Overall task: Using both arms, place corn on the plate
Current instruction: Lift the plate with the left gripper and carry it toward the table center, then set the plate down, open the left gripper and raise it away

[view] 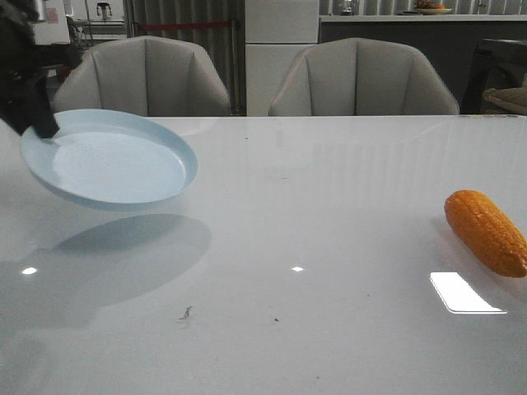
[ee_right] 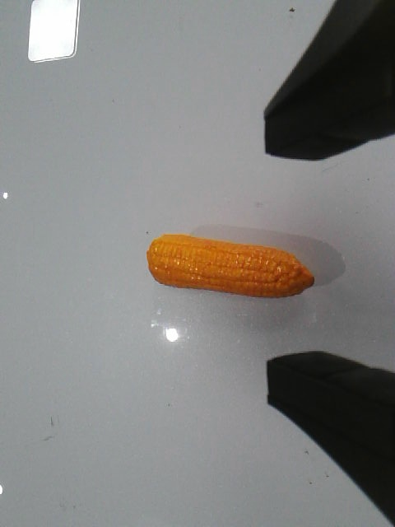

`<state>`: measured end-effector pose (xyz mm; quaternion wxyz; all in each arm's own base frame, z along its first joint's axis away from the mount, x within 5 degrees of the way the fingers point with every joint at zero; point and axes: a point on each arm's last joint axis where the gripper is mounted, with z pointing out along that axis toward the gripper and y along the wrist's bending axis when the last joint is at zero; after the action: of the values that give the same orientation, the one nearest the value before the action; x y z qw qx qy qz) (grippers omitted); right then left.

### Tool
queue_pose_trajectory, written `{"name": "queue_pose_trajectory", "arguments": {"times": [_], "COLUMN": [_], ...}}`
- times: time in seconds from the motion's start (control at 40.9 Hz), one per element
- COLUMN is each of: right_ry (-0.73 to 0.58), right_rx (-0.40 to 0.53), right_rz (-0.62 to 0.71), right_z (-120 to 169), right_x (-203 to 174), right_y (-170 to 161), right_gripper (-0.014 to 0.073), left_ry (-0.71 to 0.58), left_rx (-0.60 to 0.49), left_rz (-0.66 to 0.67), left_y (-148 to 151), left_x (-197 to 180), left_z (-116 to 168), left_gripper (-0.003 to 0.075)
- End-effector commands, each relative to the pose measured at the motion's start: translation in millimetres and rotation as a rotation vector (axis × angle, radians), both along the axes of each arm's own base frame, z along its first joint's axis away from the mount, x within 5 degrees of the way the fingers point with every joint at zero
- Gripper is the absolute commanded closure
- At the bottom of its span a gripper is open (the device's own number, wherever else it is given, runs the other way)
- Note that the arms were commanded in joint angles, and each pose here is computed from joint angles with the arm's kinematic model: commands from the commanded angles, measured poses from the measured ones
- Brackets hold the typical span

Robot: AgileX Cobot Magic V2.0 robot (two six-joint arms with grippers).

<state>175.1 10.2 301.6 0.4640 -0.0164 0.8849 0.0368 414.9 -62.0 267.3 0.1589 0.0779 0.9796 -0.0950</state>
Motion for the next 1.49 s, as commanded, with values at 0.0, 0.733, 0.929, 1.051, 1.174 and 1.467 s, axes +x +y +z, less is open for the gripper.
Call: {"name": "queue_pose_trajectory", "arguments": {"times": [0.0, 0.733, 0.929, 1.051, 1.174, 1.467], "right_ry": [-0.109, -0.109, -0.109, -0.109, -0.108, -0.106], "right_rx": [-0.004, -0.004, -0.004, -0.004, -0.004, -0.004], "right_rz": [-0.005, -0.005, -0.005, -0.005, -0.005, -0.005], "right_z": [17, 17, 17, 17, 17, 17], "right_x": [4, 4, 4, 4, 4, 4], "right_y": [-1, -1, -1, -1, -1, -1], "right_gripper": [0.0004, 0.0004, 0.0004, 0.0004, 0.0004, 0.0004], "left_ry": [-0.115, 0.076, 0.091, 0.077, 0.066, -0.007], "left_rx": [-0.087, -0.107, -0.103, -0.099, -0.085, -0.078], "left_rz": [-0.044, -0.358, -0.363, -0.363, -0.366, -0.379], "left_y": [-26, -149, -151, -151, -150, -144], "left_x": [-7, -25, -24, -23, -22, -10], "left_z": [42, -30, -38, -38, -37, 6], "left_gripper": [0.0624, 0.0608, 0.0377, 0.0202, 0.0195, 0.0309]}}
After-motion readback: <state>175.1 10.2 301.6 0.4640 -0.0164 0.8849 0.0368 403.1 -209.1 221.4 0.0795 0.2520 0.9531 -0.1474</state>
